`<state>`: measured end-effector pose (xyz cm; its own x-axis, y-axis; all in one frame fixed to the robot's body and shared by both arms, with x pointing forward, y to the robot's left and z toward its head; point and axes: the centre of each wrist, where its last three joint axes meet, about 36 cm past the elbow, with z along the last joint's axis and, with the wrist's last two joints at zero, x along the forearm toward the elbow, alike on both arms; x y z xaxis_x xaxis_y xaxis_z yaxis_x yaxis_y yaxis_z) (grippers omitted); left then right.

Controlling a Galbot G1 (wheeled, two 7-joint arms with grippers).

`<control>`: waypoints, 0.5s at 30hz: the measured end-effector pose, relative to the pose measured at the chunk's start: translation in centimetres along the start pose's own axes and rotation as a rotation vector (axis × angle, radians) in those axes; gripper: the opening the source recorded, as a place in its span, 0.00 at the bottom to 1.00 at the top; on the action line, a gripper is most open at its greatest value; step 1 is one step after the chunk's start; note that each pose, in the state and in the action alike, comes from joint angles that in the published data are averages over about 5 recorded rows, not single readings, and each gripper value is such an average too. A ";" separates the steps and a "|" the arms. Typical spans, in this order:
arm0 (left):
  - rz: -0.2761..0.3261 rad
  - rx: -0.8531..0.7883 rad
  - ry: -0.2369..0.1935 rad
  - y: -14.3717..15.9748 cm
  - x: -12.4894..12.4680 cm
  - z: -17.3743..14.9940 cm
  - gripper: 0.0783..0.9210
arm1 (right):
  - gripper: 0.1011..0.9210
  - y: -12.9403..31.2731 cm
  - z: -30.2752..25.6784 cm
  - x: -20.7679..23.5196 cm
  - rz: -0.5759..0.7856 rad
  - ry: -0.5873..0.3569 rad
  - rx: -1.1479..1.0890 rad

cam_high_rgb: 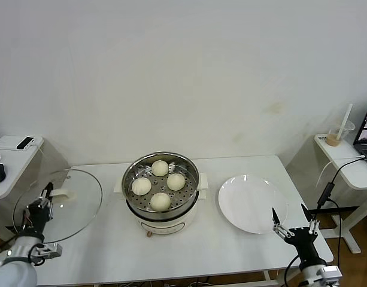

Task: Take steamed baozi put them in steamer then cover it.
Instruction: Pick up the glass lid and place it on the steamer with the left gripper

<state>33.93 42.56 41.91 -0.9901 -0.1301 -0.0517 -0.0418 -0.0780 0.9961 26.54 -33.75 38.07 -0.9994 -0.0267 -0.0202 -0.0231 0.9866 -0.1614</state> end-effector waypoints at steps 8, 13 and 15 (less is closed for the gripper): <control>-0.012 0.038 -0.065 3.8 -1.5 -2.5 0.08 | 0.88 0.2 0.0 0.4 -0.013 0.010 0.017; -0.016 0.069 -0.108 5.4 -3.0 -5.1 0.08 | 0.88 0.7 0.0 0.3 -0.012 0.016 0.036; -0.012 0.086 -0.123 5.8 -3.7 -6.5 0.08 | 0.88 0.8 -0.1 0.3 -0.012 0.022 0.053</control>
<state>38.25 36.17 47.40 -0.9982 -0.0072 -0.0600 -0.0600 0.0065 0.9982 26.25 -32.92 38.02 -0.9994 -0.0346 0.0035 -0.0346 0.9764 -0.2134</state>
